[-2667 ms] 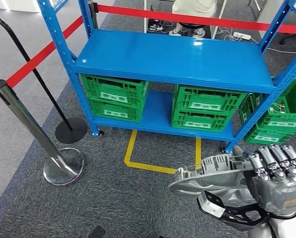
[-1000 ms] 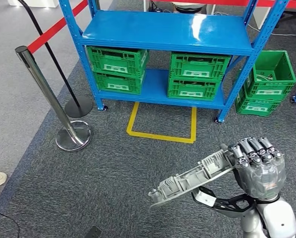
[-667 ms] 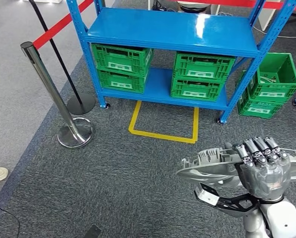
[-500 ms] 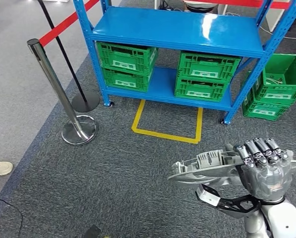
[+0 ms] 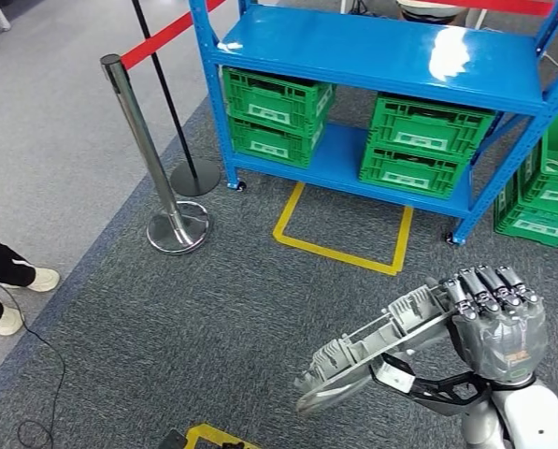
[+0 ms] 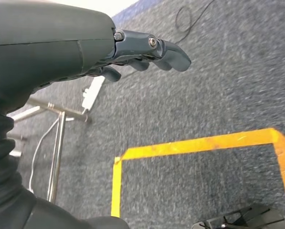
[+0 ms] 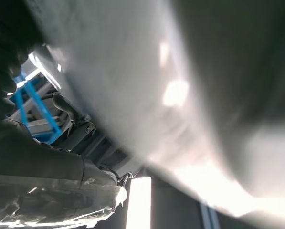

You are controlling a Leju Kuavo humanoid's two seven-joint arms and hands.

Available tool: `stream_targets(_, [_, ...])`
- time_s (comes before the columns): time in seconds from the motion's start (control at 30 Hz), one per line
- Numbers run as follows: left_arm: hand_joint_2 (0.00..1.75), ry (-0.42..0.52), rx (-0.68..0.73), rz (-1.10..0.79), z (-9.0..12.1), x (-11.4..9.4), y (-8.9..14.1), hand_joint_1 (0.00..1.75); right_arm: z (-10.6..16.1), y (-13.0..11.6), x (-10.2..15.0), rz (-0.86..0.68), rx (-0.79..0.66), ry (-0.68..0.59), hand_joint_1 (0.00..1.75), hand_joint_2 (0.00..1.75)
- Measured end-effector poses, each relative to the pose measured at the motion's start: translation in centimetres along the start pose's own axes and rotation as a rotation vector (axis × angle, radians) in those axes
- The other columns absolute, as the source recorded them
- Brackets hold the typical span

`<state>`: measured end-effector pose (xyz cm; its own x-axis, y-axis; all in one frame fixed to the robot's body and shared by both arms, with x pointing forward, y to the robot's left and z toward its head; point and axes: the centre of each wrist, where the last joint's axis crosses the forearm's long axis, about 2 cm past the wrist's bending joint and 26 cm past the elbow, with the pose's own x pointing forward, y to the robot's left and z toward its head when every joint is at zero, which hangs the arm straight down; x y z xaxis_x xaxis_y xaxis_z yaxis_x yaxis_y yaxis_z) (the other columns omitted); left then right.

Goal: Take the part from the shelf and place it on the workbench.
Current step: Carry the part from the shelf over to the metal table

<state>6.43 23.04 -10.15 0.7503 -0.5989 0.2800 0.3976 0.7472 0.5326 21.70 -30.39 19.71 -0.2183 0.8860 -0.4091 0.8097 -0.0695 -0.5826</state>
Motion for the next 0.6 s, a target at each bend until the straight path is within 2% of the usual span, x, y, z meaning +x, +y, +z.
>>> stream_targets(0.6, [1.75, 0.0, -0.002, 0.004, 0.14, 0.11, -0.23, 0.0, 0.41, -0.14, -0.1, 0.004, 0.011, 0.006, 1.75, 1.75])
